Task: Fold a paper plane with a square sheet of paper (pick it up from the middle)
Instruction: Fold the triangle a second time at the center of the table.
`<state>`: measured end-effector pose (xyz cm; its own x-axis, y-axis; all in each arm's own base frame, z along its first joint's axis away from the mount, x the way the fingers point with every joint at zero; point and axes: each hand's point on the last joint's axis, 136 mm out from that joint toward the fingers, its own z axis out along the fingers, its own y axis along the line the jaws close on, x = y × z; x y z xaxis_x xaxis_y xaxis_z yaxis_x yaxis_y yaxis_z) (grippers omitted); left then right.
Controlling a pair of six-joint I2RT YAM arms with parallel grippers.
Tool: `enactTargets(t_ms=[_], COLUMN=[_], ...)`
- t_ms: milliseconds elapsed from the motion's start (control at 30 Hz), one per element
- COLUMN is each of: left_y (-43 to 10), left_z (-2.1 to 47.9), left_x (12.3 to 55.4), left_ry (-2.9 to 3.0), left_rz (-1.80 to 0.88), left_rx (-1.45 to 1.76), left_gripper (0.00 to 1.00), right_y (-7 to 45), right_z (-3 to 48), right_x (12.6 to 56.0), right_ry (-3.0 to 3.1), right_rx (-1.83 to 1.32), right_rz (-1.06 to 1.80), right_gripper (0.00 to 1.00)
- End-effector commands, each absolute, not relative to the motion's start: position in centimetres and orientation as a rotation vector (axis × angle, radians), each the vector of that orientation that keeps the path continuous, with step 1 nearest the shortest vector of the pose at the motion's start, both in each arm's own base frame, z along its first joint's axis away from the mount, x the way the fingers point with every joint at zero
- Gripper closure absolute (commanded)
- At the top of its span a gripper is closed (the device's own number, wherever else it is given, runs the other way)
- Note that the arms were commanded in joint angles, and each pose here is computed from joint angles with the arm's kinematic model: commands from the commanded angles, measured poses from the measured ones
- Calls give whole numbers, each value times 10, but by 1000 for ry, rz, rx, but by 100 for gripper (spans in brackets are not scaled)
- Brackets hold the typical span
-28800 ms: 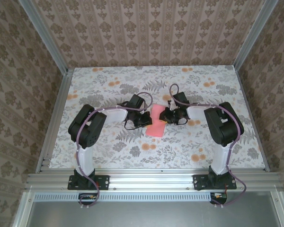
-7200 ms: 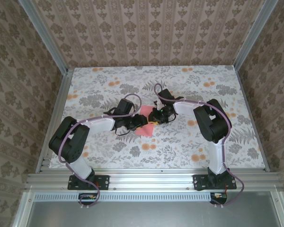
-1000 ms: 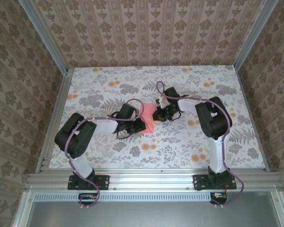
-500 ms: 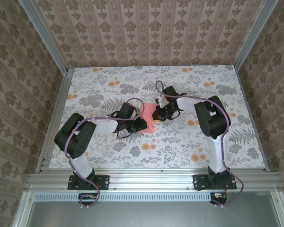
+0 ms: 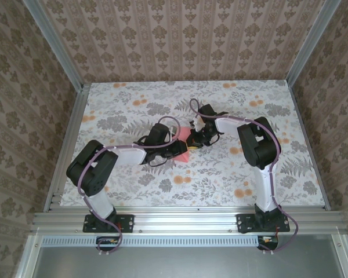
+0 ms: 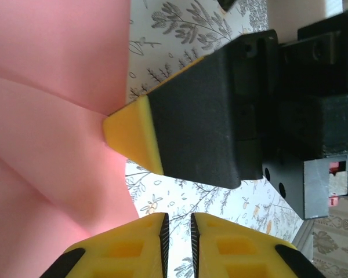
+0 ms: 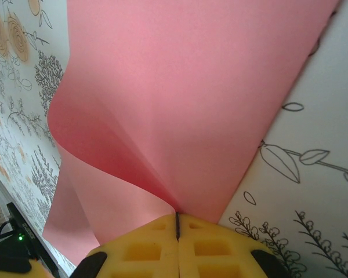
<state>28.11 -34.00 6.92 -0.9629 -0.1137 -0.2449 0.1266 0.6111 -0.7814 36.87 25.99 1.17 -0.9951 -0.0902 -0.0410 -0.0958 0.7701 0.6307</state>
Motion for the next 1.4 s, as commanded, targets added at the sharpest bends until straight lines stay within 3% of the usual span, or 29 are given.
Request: enactTargets(t_ms=[0,1367], left_y=[-345,-349], left_z=[59,25], left_x=[275,264], left_ry=[2598,2674], left_rz=[-1291,-1263], left_rx=[-8,-13], left_gripper=[81,79], right_y=[228,226], right_z=[-36,-45], right_x=[348,344], right_ry=[3144,3184], right_rx=[-42,8], right_rz=[777,760], right_gripper=[93,93])
